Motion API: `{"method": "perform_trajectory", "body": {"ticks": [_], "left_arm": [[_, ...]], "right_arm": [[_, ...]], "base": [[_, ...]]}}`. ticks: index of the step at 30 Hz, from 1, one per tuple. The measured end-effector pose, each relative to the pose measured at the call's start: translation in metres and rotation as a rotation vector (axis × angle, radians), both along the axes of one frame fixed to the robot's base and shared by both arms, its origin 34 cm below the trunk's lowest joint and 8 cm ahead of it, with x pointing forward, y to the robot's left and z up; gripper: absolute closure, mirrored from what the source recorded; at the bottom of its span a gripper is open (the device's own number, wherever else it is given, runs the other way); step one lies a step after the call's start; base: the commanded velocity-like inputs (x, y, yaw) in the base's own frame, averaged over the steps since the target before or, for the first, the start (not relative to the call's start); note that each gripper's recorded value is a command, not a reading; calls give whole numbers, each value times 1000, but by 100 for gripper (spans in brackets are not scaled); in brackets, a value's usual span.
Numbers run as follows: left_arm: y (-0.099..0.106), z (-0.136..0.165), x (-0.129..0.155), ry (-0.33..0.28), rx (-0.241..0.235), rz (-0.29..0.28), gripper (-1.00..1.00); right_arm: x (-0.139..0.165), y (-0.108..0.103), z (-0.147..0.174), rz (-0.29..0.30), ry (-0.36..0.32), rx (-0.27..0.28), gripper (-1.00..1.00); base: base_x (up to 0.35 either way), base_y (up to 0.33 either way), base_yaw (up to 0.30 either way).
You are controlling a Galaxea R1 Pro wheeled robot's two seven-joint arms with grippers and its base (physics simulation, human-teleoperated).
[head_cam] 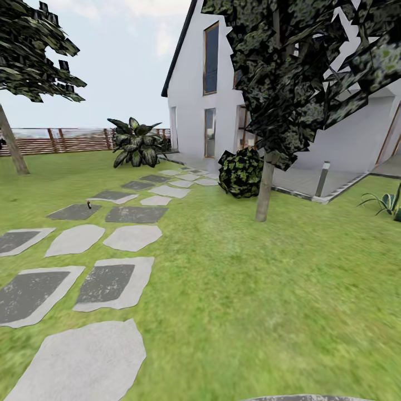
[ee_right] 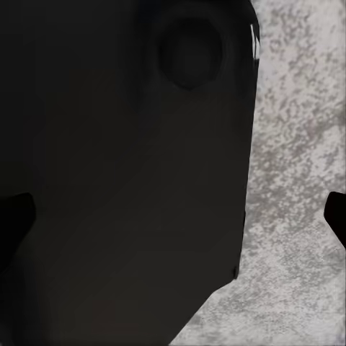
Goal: In the garden, pick up the pesticide atomizer on the floor and spray pesticide onto both trees until each tree trunk is fully covered.
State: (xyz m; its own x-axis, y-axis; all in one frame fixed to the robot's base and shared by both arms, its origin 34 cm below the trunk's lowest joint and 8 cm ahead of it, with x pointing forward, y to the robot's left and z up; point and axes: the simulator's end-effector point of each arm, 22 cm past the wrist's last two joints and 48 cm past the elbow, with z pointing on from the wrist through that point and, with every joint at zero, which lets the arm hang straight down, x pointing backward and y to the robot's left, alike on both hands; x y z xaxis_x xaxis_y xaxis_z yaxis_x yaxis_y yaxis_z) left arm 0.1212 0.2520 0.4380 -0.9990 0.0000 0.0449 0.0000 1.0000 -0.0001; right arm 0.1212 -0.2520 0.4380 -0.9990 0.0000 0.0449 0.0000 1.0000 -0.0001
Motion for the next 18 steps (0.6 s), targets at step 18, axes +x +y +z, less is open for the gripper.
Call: {"method": "perform_trajectory", "body": {"ticks": [18], "left_arm": [[5, 0, 9, -37, 11, 0, -100]], "right_arm": [[22, 27, 0, 5, -59, 32, -100]], "base": [[0, 0, 0]]}}
